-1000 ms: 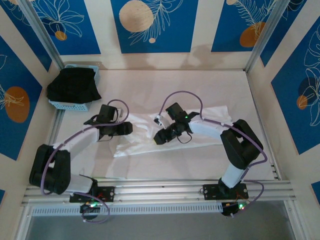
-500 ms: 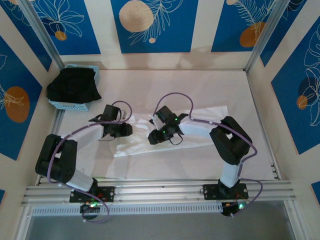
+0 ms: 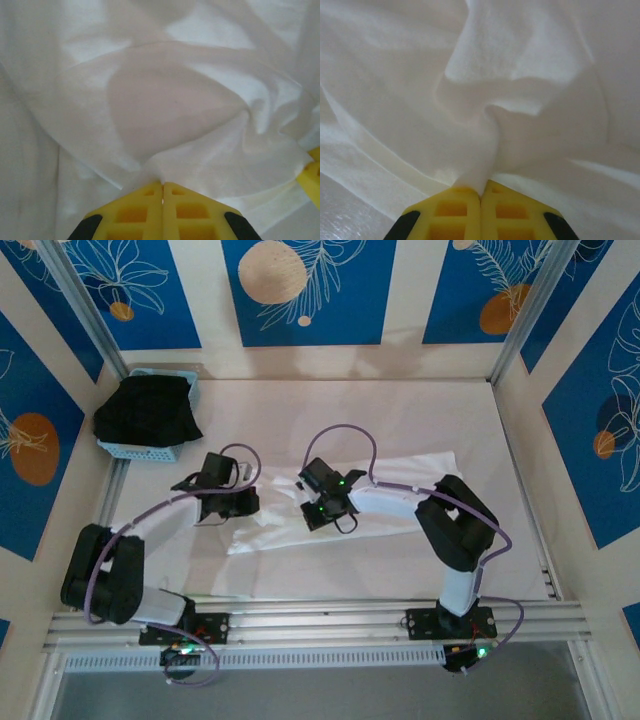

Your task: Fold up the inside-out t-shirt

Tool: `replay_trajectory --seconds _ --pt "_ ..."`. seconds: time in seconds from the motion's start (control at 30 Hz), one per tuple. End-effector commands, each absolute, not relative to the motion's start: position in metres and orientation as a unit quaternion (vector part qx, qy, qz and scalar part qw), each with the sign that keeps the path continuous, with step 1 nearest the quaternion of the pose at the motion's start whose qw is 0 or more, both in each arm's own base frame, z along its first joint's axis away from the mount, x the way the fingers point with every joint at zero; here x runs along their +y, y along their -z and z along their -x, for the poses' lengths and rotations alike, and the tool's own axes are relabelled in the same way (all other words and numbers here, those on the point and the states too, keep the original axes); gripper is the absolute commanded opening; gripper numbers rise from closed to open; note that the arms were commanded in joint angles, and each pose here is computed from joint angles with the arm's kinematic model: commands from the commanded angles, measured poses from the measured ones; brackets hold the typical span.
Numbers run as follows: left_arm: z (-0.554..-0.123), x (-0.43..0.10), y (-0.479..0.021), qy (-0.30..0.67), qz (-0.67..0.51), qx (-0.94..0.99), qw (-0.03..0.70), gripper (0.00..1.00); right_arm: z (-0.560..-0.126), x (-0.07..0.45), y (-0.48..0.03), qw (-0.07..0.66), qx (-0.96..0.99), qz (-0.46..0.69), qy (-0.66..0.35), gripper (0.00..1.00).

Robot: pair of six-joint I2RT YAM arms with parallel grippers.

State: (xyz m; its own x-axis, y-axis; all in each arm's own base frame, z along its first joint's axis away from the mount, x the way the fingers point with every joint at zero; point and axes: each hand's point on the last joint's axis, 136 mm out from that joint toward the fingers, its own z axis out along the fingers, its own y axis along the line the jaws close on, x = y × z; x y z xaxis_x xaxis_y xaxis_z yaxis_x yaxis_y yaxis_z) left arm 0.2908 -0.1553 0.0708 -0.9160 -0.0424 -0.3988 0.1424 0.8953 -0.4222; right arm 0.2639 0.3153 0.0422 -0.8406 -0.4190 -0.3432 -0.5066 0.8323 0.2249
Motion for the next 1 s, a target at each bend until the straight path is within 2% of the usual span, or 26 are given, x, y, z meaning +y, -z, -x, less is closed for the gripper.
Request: replay_trajectory --seconds 0.0,0.17,0.3,0.53,0.63,0.77,0.9,0.97 --pt "-0.264 -0.164 -0.077 0.240 -0.053 0.951 0.185 0.00 -0.266 0.303 -0.062 0.159 0.947 0.235 -0.152 0.03" --pt "-0.236 -0.171 -0.076 0.216 -0.082 0.957 0.173 0.00 -0.262 0.294 -0.064 0.148 0.950 0.224 -0.160 0.04" --pt "-0.213 -0.184 -0.069 0.223 -0.102 0.959 0.144 0.04 -0.261 0.279 -0.054 0.126 0.959 0.211 -0.145 0.06" --pt "-0.195 -0.211 -0.081 0.277 -0.146 0.942 0.119 0.30 -0.263 0.243 -0.046 0.087 0.974 0.173 -0.115 0.16" --pt "-0.206 -0.202 -0.088 0.249 -0.143 0.947 0.145 0.48 -0.266 0.233 -0.052 0.081 0.974 0.172 -0.119 0.30" --pt "-0.234 -0.161 -0.092 0.167 -0.081 0.964 0.190 0.60 -0.262 0.254 -0.076 0.104 0.955 0.209 -0.185 0.43" --pt "-0.267 -0.117 -0.095 0.156 0.014 0.956 0.248 0.77 -0.269 0.297 -0.091 0.137 0.925 0.226 -0.273 0.44" --pt "-0.282 -0.105 -0.094 0.139 0.027 0.953 0.266 0.86 -0.280 0.307 -0.079 0.141 0.930 0.215 -0.262 0.43"
